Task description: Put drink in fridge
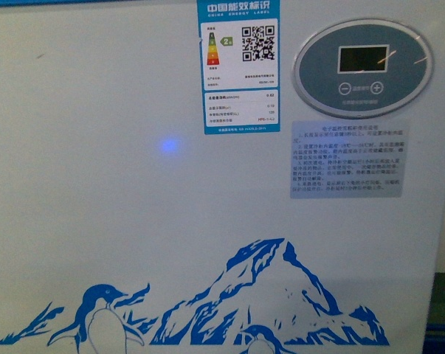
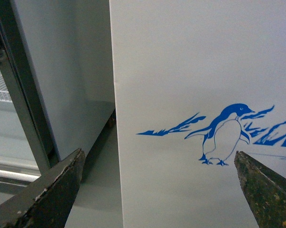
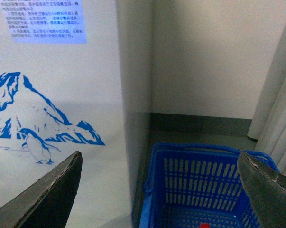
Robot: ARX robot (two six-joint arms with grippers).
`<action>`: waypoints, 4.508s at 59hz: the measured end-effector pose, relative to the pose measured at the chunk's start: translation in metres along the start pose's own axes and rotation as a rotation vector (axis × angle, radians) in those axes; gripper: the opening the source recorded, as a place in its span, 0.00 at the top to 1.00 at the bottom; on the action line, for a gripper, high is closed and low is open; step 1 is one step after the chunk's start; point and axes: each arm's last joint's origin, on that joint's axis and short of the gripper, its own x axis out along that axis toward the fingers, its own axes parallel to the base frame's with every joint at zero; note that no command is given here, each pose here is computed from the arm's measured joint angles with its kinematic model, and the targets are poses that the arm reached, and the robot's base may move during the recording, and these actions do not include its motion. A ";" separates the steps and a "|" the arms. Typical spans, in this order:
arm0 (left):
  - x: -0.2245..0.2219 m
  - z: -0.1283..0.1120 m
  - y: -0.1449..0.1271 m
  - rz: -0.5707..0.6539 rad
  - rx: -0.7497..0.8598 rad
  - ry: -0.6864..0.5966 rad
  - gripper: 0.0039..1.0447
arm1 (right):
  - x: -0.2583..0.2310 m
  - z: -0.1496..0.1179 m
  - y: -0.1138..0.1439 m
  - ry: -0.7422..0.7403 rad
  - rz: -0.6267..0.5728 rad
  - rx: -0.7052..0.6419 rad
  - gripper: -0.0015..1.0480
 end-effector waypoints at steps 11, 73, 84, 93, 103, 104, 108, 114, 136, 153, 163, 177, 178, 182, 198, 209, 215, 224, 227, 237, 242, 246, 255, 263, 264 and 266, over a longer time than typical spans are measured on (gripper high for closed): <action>0.000 0.000 0.000 0.000 0.000 0.000 0.08 | 0.000 0.000 0.000 0.000 0.000 0.000 0.07; 0.000 0.000 0.000 0.000 0.000 0.002 0.08 | 0.118 -0.105 -0.128 0.851 -0.367 0.128 0.07; 0.000 0.000 0.000 0.000 0.000 0.002 0.08 | 0.143 -0.150 -0.134 0.953 -0.325 0.138 0.07; 0.000 0.000 0.000 0.000 0.000 0.002 0.08 | 0.154 -0.196 -0.137 1.039 -0.298 0.122 0.07; 0.000 0.000 0.000 0.000 0.000 0.002 0.08 | 0.156 -0.252 -0.141 1.149 -0.287 0.098 0.07; 0.000 0.000 0.000 0.000 0.000 0.002 0.08 | 0.156 -0.255 -0.142 1.154 -0.287 0.096 0.07; 0.000 0.000 0.000 0.000 0.000 0.002 0.08 | 0.155 -0.275 -0.143 1.188 -0.280 0.081 0.07; 0.000 0.000 0.000 0.000 0.000 0.002 0.08 | 0.153 -0.295 -0.145 1.219 -0.268 0.074 0.07; 0.000 0.000 0.000 0.000 0.000 0.002 0.08 | 0.149 -0.340 -0.149 1.266 -0.250 0.056 0.07; 0.000 0.000 0.000 0.000 0.000 0.002 0.08 | 0.152 -0.356 -0.151 1.261 -0.245 0.045 0.11; 0.000 0.000 0.000 0.000 0.000 0.002 0.08 | 0.152 -0.356 -0.152 1.255 -0.232 0.041 0.35; 0.000 0.000 0.000 0.000 0.000 0.002 0.08 | 0.147 -0.353 -0.152 1.246 -0.231 0.039 0.60; 0.000 0.000 0.000 0.000 0.000 0.002 0.08 | 0.147 -0.352 -0.152 1.245 -0.231 0.039 0.60; 0.000 0.000 0.000 0.000 0.000 0.002 0.08 | 0.146 -0.349 -0.152 1.242 -0.232 0.038 0.62; 0.000 0.000 0.000 0.000 0.000 0.002 0.08 | 0.144 -0.312 -0.147 1.187 -0.224 0.028 0.64; 0.000 0.000 0.000 0.000 0.000 0.002 0.08 | 0.152 -0.256 -0.144 1.057 -0.201 -0.004 0.64; 0.000 0.000 0.000 0.000 0.000 0.002 0.08 | 0.155 -0.195 -0.137 0.933 -0.182 -0.021 0.64; 0.000 0.000 0.000 0.000 0.000 0.002 0.08 | 0.148 -0.126 -0.128 0.808 -0.186 -0.008 0.64; 0.000 0.000 0.000 0.000 0.000 0.002 0.08 | 0.145 -0.108 -0.126 0.767 -0.191 0.002 0.64; 0.000 0.000 0.000 0.000 0.000 0.002 0.08 | 0.135 -0.040 -0.118 0.606 -0.224 0.033 0.64; 0.000 0.000 0.000 0.000 0.000 0.002 0.08 | 0.122 0.008 -0.110 0.472 -0.244 0.042 0.65; 0.000 0.000 0.000 0.000 0.000 0.002 0.08 | 0.109 0.040 -0.102 0.381 -0.251 0.050 0.65; 0.000 0.000 0.000 0.000 0.000 0.002 0.08 | 0.081 0.088 -0.082 0.229 -0.255 0.064 0.65; 0.000 0.000 0.000 0.000 0.000 0.002 0.08 | 0.043 0.117 -0.051 0.113 -0.243 0.054 0.65; 0.000 0.000 0.000 0.000 0.000 0.002 0.08 | 0.038 0.119 -0.047 0.102 -0.238 0.055 0.65; 0.000 0.000 0.000 0.000 0.000 0.002 0.08 | 0.030 0.122 -0.040 0.087 -0.233 0.049 0.65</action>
